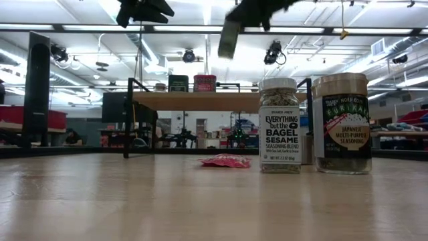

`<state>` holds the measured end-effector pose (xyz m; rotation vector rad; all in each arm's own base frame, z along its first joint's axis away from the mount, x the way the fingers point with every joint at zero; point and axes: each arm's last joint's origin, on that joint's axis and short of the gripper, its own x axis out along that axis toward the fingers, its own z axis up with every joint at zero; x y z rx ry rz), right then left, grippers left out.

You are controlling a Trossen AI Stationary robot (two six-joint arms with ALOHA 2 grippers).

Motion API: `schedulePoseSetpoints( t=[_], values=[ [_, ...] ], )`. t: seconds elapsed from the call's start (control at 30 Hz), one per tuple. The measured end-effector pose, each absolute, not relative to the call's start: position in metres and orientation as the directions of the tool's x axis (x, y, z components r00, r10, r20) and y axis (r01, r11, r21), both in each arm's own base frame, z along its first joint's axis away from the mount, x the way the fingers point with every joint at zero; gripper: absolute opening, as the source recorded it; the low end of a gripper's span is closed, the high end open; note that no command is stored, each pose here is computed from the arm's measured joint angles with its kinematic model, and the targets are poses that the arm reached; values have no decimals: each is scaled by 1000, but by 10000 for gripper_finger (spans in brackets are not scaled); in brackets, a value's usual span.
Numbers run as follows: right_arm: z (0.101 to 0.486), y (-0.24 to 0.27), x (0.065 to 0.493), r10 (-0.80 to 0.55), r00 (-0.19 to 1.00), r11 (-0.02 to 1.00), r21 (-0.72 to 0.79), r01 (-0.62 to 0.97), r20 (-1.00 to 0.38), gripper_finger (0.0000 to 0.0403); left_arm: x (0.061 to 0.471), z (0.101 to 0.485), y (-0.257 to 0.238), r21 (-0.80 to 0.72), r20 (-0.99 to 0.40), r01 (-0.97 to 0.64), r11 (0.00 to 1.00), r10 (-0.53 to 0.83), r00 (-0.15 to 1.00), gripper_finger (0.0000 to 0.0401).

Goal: Shelf spices
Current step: Remove the green seasoning bottle from the shelf

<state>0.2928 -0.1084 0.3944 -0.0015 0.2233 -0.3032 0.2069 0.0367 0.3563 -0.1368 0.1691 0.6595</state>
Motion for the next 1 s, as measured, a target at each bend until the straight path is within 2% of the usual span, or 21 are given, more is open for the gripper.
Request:
schedulePoseSetpoints(
  t=[0.17,0.33,0.7,1.0],
  values=[
    [411,-60,287,-150,974,988,14,155,-172,202,207,357,37,-71,-194,-618,783,597,778,158],
    [399,-11,299,-25,973,999,33,34,-228,202,207,357,37,-71,-194,-618,783,597,778,158],
    [310,72,364,25,903,1000,6,-24,-428,202,207,357,37,-48,-195,-616,786,598,778,158],
    [234,87,405,25,845,996,86,25,-534,202,207,356,37,-38,-198,-630,775,613,765,158]
  ],
)
